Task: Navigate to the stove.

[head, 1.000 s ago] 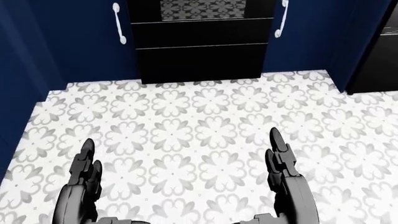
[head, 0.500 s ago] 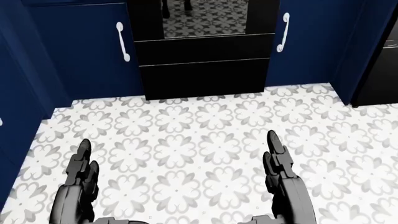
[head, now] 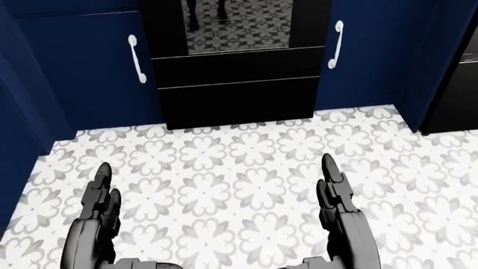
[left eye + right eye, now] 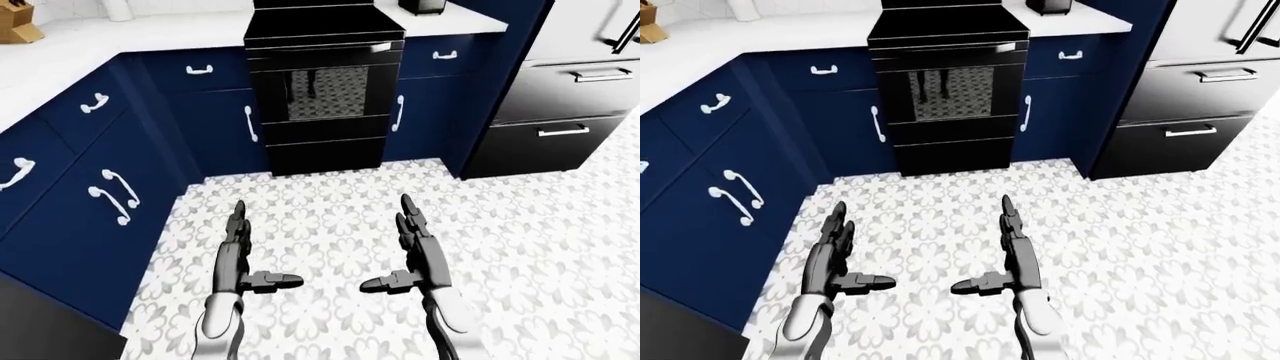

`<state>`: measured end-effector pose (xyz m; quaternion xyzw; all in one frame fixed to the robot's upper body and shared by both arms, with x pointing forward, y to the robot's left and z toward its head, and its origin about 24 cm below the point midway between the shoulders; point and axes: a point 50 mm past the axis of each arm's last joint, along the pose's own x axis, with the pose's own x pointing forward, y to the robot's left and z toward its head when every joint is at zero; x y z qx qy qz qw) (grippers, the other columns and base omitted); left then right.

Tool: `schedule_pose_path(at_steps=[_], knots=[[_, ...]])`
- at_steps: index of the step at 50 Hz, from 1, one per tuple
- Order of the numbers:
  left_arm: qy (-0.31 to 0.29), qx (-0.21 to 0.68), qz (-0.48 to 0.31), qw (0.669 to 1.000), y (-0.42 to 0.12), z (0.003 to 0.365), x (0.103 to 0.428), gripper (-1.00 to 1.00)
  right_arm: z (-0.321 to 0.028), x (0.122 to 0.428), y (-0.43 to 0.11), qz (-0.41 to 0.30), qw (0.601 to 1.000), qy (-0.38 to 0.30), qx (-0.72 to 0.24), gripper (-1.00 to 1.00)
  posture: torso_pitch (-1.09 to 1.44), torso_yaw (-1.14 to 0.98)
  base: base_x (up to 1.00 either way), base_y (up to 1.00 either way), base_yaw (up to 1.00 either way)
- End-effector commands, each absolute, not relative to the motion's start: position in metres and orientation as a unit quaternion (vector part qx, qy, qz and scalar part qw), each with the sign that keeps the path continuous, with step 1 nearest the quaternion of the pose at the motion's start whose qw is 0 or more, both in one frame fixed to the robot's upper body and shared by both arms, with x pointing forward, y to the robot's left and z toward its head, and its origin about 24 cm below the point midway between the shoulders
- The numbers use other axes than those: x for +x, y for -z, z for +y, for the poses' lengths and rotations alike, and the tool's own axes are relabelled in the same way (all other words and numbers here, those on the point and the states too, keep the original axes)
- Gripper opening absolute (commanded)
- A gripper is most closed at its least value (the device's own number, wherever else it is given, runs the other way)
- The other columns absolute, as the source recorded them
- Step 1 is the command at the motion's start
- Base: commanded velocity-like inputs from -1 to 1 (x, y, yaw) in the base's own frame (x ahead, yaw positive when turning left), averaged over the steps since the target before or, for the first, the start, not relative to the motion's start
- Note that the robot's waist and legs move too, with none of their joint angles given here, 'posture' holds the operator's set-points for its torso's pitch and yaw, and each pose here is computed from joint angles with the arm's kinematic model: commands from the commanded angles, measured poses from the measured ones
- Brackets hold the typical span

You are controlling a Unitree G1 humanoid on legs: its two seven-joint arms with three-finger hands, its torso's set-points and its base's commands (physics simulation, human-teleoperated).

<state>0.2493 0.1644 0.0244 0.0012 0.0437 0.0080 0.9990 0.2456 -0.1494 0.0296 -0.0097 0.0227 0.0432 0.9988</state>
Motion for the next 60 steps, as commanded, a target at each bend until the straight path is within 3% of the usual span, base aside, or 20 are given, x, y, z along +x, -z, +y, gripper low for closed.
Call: schedule_pose_path(at_steps=[1, 60], knots=[[0.000, 0.000, 0.000, 1.000, -0.0412, 0.1599, 0.2540, 1.00, -0.1533, 0.2493, -0.0478, -0.023, 0.999, -0.037, -0.015, 1.00, 0.00, 0.00, 0.19, 0.00, 0.00], [0.000, 0.000, 0.000, 1.000, -0.0412, 0.1599, 0.2540, 1.00, -0.1540, 0.2504, -0.0465, -0.024, 0.999, -0.038, -0.013, 1.00, 0.00, 0.00, 0.14, 0.00, 0.00]])
